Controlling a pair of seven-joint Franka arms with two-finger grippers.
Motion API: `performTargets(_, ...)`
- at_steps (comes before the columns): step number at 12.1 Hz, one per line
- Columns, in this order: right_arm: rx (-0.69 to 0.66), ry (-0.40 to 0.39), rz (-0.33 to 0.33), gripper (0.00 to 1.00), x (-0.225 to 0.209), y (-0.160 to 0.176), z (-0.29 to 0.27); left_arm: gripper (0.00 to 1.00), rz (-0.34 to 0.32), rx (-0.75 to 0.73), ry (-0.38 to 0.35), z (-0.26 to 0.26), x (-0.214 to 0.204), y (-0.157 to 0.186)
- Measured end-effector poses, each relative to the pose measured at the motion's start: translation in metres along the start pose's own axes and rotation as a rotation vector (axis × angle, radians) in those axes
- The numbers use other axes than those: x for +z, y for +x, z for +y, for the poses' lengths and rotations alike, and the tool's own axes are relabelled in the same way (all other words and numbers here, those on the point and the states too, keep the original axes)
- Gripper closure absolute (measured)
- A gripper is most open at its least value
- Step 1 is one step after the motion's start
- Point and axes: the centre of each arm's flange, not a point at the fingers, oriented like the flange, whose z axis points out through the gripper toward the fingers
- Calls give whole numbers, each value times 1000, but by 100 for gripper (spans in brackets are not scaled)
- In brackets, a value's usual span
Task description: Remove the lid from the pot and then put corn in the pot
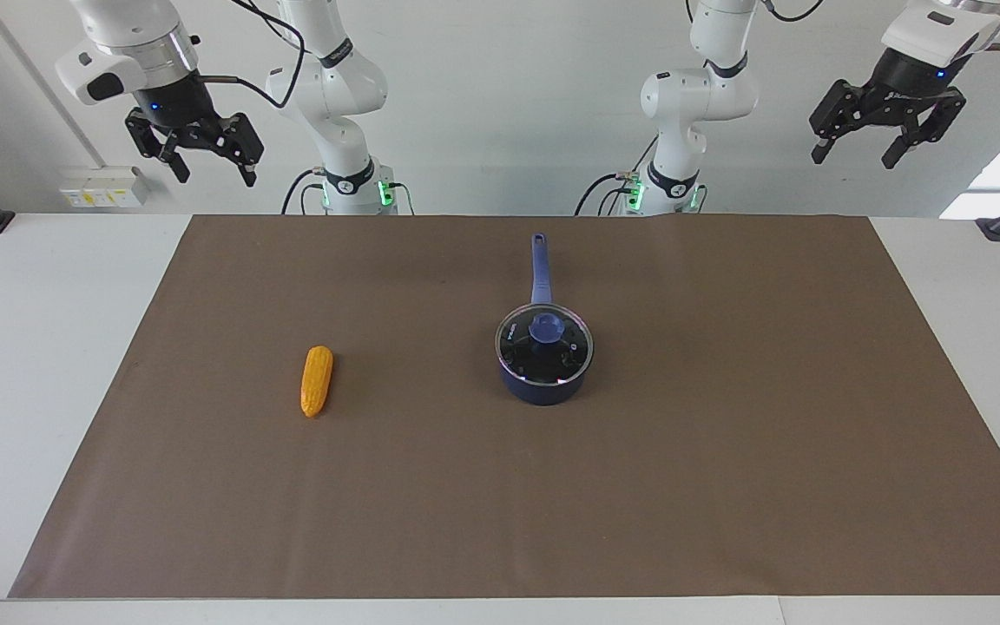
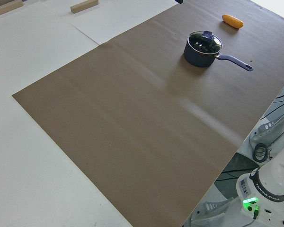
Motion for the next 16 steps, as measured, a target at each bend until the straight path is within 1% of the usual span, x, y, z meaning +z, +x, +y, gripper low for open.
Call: performTargets(16, -3, 10, 0, 0, 0, 0, -2, 0, -3, -32, -1, -10, 0, -2)
